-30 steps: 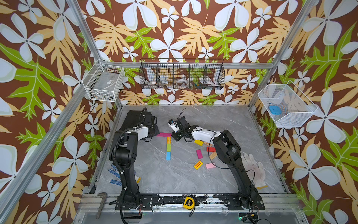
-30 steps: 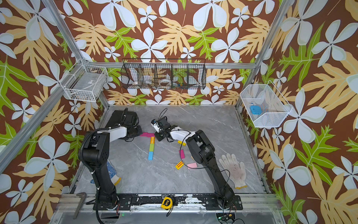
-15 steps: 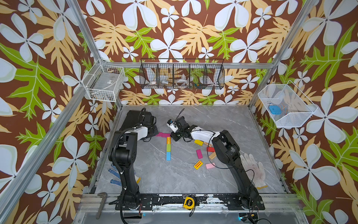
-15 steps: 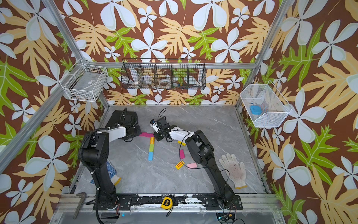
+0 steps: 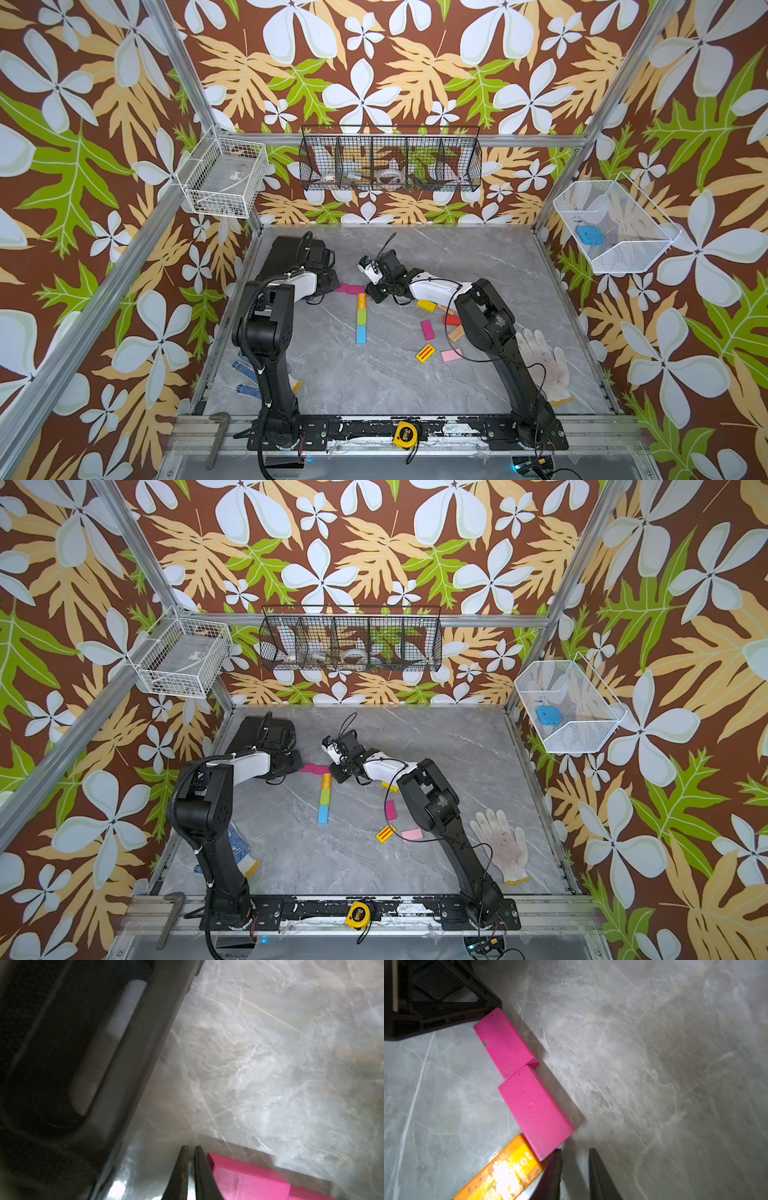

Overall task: Assemble the number 7 with building blocks
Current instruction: Adjust the building block at the center of the board.

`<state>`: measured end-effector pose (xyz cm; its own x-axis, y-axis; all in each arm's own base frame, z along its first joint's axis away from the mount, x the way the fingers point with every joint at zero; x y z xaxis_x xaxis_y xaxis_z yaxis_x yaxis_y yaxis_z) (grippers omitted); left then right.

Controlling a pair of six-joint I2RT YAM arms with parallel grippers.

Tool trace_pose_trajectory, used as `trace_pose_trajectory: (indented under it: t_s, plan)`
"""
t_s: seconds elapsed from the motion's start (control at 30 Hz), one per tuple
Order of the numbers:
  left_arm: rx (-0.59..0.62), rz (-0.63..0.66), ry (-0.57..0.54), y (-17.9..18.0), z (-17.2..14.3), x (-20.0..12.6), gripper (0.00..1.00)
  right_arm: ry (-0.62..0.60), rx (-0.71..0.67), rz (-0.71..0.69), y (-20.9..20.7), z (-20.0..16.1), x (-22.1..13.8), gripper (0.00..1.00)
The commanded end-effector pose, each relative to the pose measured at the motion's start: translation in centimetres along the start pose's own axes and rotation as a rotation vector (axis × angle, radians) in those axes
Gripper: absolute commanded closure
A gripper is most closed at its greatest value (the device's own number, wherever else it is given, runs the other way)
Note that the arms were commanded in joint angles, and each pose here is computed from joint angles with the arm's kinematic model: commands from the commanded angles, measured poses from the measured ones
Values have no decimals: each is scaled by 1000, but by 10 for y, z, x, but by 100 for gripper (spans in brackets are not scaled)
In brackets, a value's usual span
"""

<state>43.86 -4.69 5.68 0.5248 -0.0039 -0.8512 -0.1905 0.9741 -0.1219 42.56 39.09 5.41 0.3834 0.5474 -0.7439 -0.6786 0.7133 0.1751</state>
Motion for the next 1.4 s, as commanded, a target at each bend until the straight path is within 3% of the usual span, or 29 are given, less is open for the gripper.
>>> trace_pose_trajectory:
  t_s: [0.0, 1.37]
  plan:
    - [0, 2, 71, 4, -15, 0, 89, 40, 5, 1, 1, -9, 0, 76]
    - [-25, 43, 31, 12, -5, -9, 89, 50, 7, -38, -7, -18, -6, 76]
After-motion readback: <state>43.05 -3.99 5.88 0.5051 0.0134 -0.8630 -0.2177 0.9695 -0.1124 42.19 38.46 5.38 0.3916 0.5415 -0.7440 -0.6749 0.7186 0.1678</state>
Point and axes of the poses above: each gripper's point midway between its finger pads, its own x axis out along the fingers, its own y axis along the line the jaws close on, z = x × y, the point moved 4 cm from there along -x, back along the fingers, and after that the axes turned 7 degrees about x, right-handed, at the moved point
